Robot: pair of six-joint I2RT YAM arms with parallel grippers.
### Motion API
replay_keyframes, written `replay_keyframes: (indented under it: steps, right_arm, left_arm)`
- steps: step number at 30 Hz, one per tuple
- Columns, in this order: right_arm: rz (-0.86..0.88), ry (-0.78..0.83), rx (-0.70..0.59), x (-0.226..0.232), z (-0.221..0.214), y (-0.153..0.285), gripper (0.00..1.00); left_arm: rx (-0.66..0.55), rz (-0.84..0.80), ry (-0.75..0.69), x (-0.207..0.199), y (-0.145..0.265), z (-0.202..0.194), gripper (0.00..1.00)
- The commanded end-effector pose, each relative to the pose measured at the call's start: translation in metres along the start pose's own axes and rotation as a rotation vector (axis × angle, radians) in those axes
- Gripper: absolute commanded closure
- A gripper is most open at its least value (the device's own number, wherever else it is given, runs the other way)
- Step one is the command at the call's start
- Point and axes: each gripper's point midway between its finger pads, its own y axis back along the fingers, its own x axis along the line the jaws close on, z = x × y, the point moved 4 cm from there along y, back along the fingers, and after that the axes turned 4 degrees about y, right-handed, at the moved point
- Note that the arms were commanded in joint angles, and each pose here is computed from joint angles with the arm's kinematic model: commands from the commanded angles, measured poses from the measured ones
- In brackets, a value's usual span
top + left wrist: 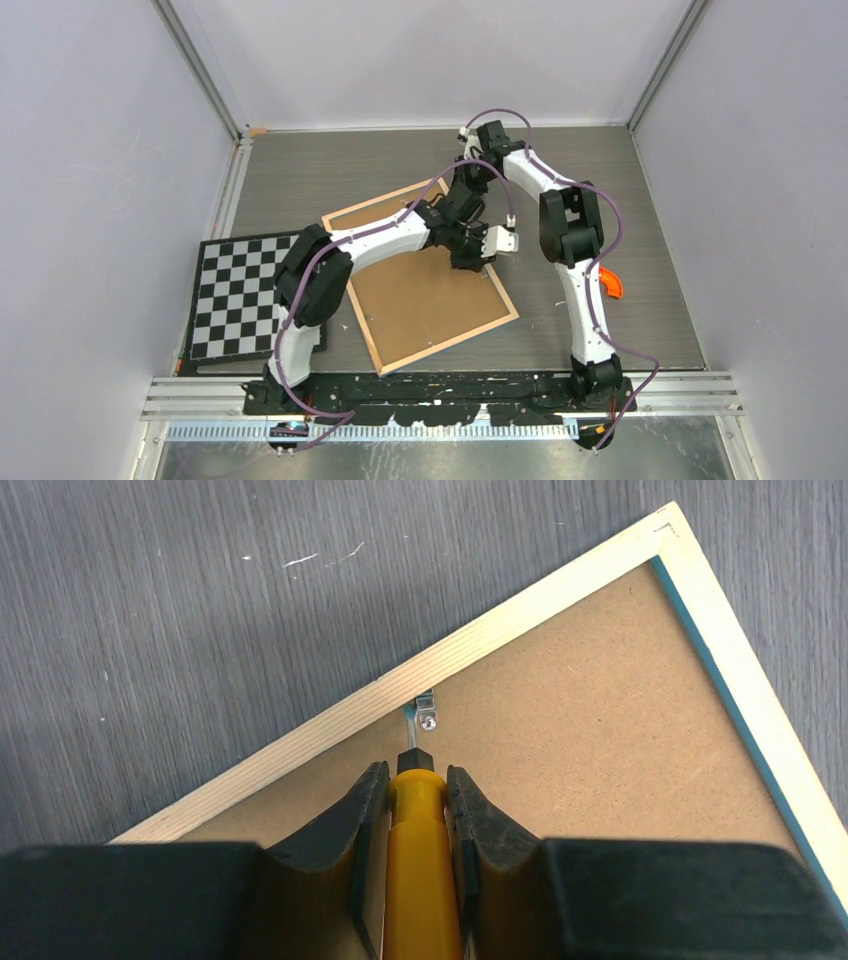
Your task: Take the photo out of the frame
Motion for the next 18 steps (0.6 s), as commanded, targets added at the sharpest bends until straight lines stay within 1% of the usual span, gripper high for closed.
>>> replay_keyframes:
  steps: [1,13,18]
  right_arm:
    - [-0.027,-0.076,0.135,-0.004,-0.037,-0.005,0.99]
    - [-0.044,-0.068,0.133,-0.01,-0.036,-0.012,1.0]
    - [-0.054,-0.052,0.13,-0.012,-0.035,-0.013,0.99]
  left_arm:
    - [0.149,-0.294,0.067,-0.064,-0.012,-0.036,1.0]
    - [0.169,-0.461,-0.028,-0.088,-0.011,-0.046,1.0]
    - [0.169,-0.514,-0.119,-0.098,-0.007,-0.049,1.0]
